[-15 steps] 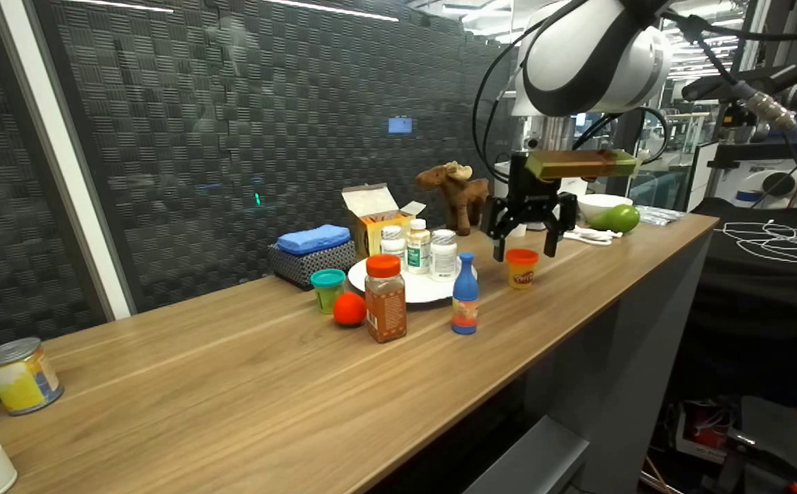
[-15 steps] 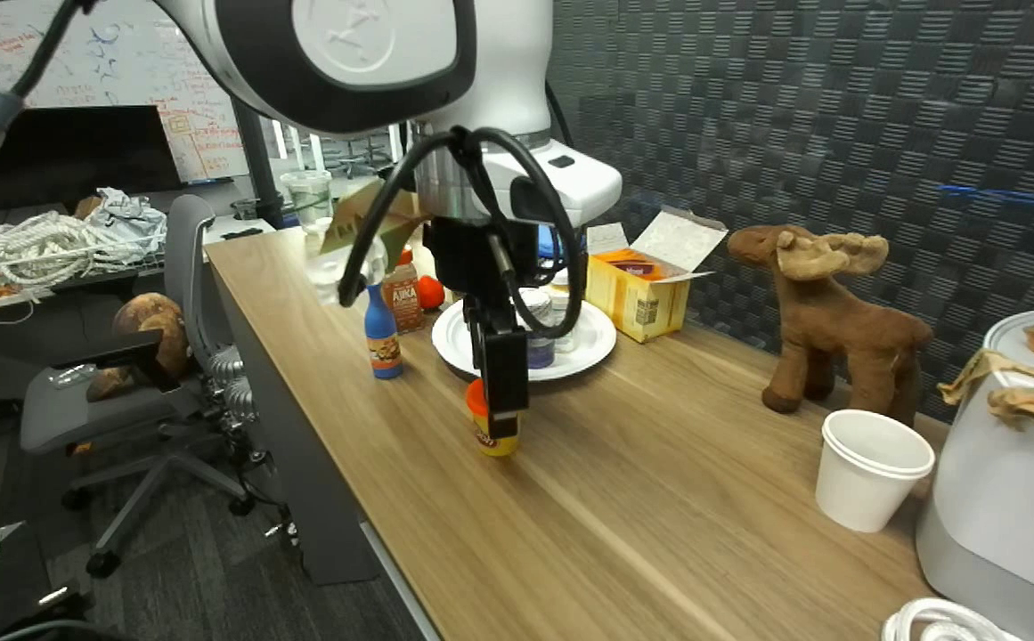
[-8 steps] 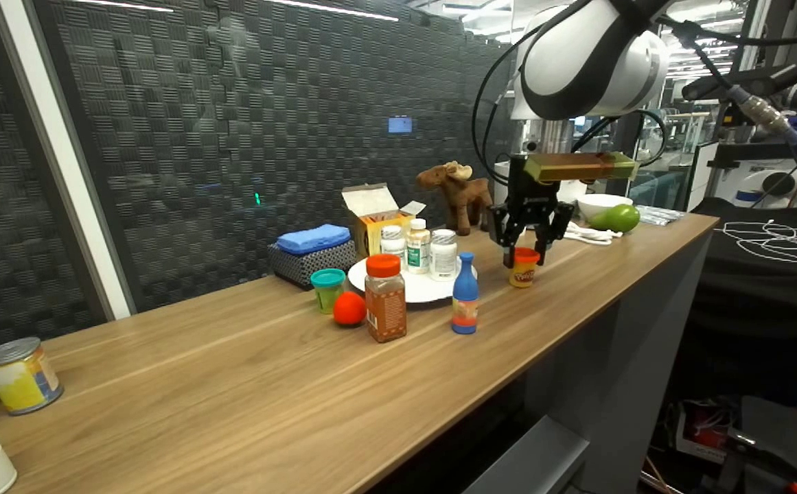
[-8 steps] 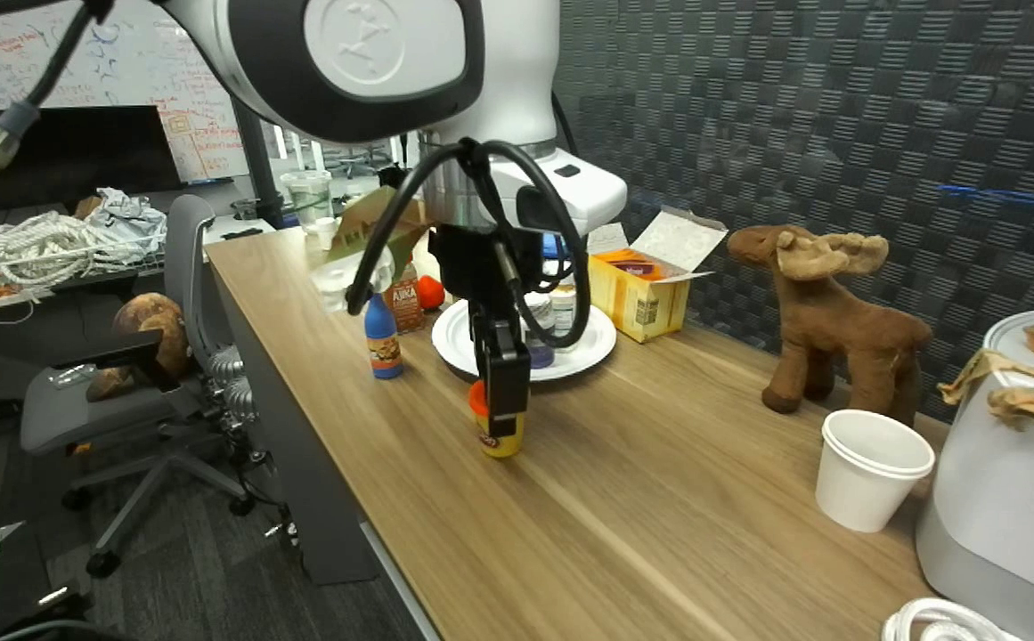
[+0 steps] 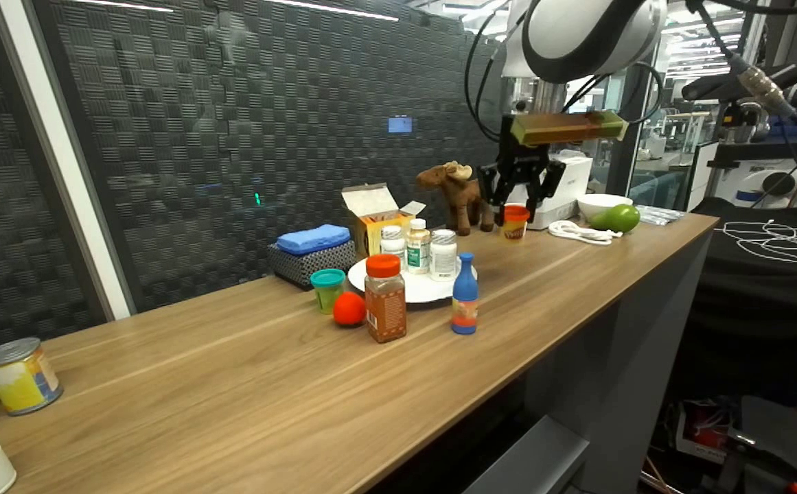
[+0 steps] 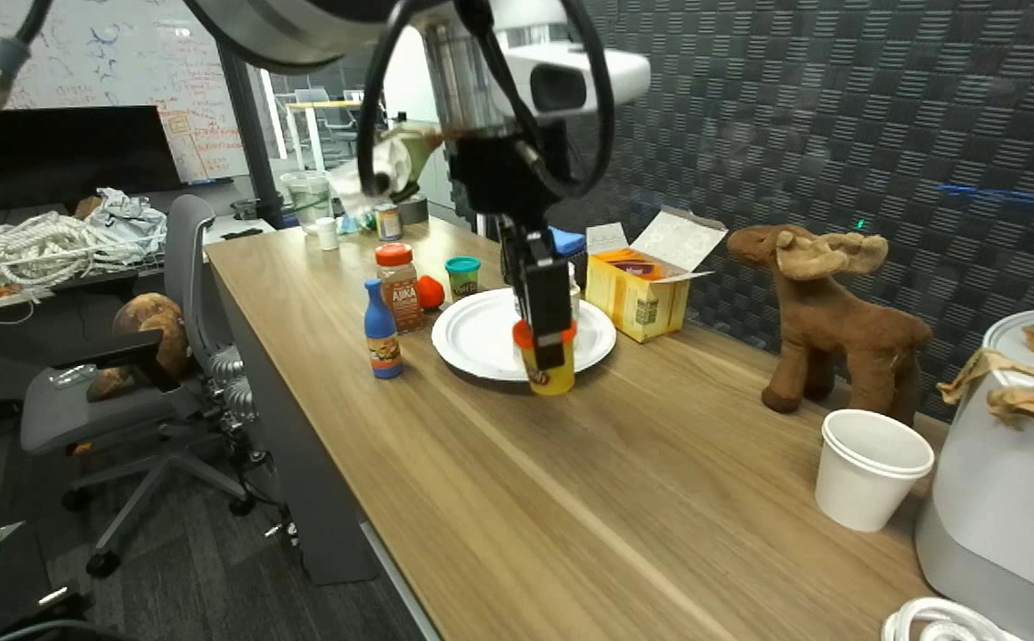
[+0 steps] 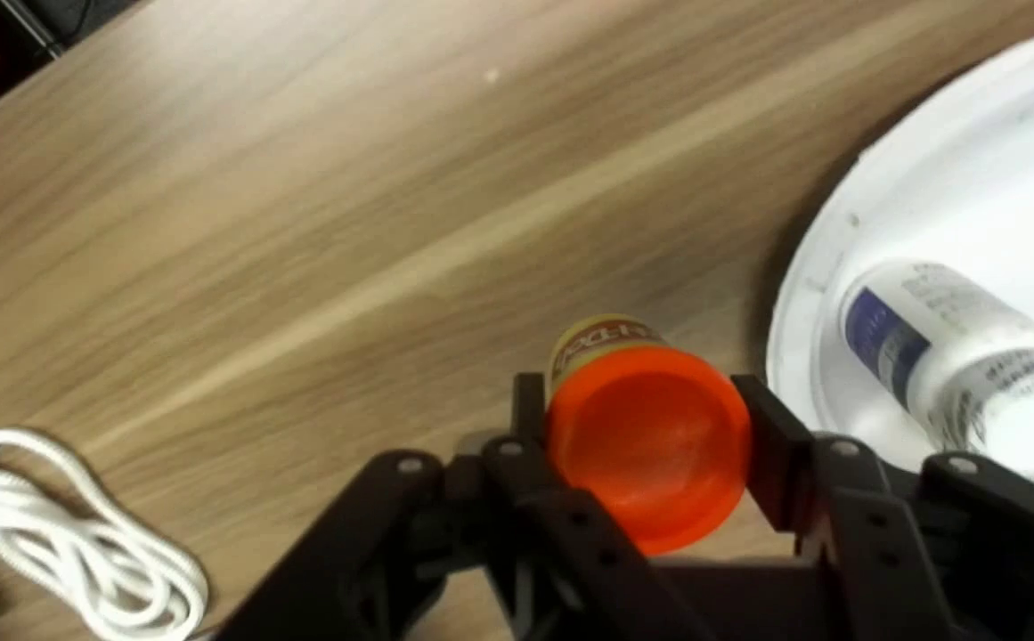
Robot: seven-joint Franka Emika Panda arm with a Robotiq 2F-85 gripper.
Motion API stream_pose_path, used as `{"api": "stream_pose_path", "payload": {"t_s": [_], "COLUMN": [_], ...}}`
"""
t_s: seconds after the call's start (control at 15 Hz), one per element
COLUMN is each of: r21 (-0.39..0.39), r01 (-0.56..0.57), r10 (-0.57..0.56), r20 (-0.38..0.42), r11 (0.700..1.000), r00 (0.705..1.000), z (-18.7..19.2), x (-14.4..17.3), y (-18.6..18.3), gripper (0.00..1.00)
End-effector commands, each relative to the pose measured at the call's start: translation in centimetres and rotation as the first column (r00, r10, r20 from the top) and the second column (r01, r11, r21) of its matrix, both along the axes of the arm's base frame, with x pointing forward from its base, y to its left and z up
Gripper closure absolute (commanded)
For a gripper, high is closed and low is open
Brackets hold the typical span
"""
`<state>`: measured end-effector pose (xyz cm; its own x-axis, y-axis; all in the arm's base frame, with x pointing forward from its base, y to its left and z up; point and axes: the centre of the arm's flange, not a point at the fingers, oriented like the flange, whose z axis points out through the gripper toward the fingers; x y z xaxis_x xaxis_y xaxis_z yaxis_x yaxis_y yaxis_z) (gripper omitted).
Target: Put all the items surrounding the plate on to the plate.
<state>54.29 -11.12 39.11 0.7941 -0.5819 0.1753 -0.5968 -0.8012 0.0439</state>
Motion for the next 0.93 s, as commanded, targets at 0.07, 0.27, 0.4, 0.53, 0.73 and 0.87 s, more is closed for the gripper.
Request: {"api": "stream_pose_path", "payload": {"t_s": [0.07, 0.27, 0.4, 0.53, 0.73, 0.87], "r21": [-0.108, -0.102, -0.078, -0.043, 0.015, 0.053], "r01": [0.042, 0.019, -0.013, -0.052, -0.082, -0.085], "r10": [-0.033, -0.009, 0.021, 0.057, 0.080, 0.080], "r20": [0.082, 0.096, 0.096, 0.104, 0.104, 0.097], "r11": [0.993, 0.995, 0.997, 0.998, 0.997, 0.995], "r00": [0.996, 0.995, 0.995, 0.993, 0.991, 0.992], "z": [7.4, 9.0, 9.0, 8.3, 6.7, 5.7], "x": [3.4, 5.9, 7.4, 9.0, 11.4, 12.9], "y": [3.7, 6.8, 9.0, 11.6, 14.9, 16.3], "gripper": [0.72, 0.72, 0.72, 0.72, 0.72, 0.72]}}
